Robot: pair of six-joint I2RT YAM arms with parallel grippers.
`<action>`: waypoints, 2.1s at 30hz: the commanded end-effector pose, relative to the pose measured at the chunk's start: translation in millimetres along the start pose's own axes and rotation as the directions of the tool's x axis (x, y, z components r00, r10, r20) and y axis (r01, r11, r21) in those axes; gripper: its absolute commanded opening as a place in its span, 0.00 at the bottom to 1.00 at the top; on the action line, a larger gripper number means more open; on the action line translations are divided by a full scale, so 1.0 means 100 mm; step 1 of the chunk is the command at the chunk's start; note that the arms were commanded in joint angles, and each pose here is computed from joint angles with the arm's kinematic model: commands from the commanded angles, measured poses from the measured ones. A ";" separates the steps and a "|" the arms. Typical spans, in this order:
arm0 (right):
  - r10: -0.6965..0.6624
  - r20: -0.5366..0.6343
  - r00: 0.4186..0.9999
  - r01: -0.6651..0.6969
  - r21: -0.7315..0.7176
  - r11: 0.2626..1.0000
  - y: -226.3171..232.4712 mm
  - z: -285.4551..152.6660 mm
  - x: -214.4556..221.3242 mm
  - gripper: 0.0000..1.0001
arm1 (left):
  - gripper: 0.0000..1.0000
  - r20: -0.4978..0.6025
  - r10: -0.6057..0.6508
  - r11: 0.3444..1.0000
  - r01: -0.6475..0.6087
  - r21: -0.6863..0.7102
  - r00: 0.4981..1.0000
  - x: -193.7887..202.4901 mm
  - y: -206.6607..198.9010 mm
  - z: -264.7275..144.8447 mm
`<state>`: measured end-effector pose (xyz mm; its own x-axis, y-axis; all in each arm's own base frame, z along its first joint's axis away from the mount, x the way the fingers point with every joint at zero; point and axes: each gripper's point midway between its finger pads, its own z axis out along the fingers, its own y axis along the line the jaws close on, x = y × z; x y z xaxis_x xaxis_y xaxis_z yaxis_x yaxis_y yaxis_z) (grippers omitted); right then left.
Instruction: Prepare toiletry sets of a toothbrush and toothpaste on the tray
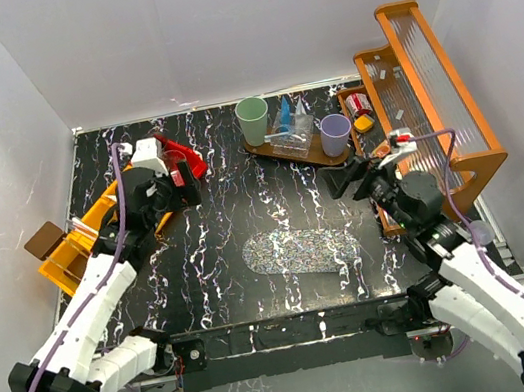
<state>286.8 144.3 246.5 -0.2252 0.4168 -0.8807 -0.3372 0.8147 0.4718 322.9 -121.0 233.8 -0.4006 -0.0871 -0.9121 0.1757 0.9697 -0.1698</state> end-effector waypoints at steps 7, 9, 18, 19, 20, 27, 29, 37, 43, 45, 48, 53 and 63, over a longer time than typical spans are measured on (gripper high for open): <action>0.049 0.164 0.985 -0.062 0.074 0.995 -0.08 -0.39 -0.35 0.98 | 0.91 -0.230 -0.121 0.985 0.087 -0.151 0.966 0.27 0.25 -0.07; 0.014 0.141 0.990 -0.026 0.089 0.996 -0.08 -0.40 -0.37 0.98 | 0.91 -0.228 -0.155 0.979 0.119 -0.164 0.961 0.19 0.34 -0.03; -0.103 0.012 0.995 0.104 -0.072 0.992 0.20 -0.39 -0.20 0.98 | 0.99 -0.209 -0.226 0.960 0.182 -0.212 0.951 -0.25 0.70 0.26; -0.106 0.008 0.994 0.106 -0.085 0.991 0.21 -0.40 -0.18 0.98 | 0.99 -0.204 -0.225 0.958 0.178 -0.226 0.953 -0.30 0.75 0.26; -0.105 0.003 0.994 0.105 -0.085 0.991 0.20 -0.39 -0.16 0.98 | 0.99 -0.202 -0.222 0.955 0.171 -0.243 0.954 -0.33 0.82 0.23; -0.119 -0.022 0.993 0.115 -0.133 0.984 0.26 -0.38 -0.06 0.98 | 0.99 -0.201 -0.173 0.914 0.081 -0.397 0.964 -0.54 1.29 -0.08; -0.118 -0.031 0.993 0.112 -0.137 0.984 0.25 -0.37 -0.04 0.98 | 0.99 -0.205 -0.154 0.871 0.035 -0.490 0.967 -0.56 1.49 -0.23; -0.111 -0.085 0.990 0.097 -0.154 0.983 0.25 -0.31 0.11 0.98 | 0.99 -0.033 -0.078 0.525 0.013 -0.851 0.996 -0.69 2.17 -0.95; -0.095 -0.184 0.978 0.059 -0.194 0.979 0.29 -0.21 0.31 0.98 | 0.95 0.318 -0.071 0.501 0.310 -0.808 0.945 -0.64 2.19 -1.15; -0.093 -0.215 0.972 0.047 -0.208 0.977 0.32 -0.19 0.37 0.98 | 0.95 0.388 -0.062 0.484 0.368 -0.794 0.919 -0.55 2.22 -1.19; -0.099 -0.262 0.960 0.034 -0.241 0.970 0.38 -0.16 0.44 0.98 | 0.94 0.418 -0.054 0.452 0.396 -0.800 0.907 -0.39 2.29 -1.21; -0.096 -0.330 0.939 -0.002 -0.285 0.959 0.46 -0.13 0.56 0.98 | 0.90 0.352 -0.142 0.400 0.379 -0.835 0.925 -0.08 2.39 -1.04; -0.059 -0.376 0.925 -0.065 -0.308 0.949 0.53 -0.03 0.64 0.99 | 0.46 0.399 -0.141 0.310 0.423 -0.851 0.906 0.37 2.52 -1.05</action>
<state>241.2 200.2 173.6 -0.6108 0.1475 -0.7780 -0.5102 0.6781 0.5291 269.2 130.7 197.1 -0.1188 -0.3431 -0.9318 -0.8416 0.5327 -0.0889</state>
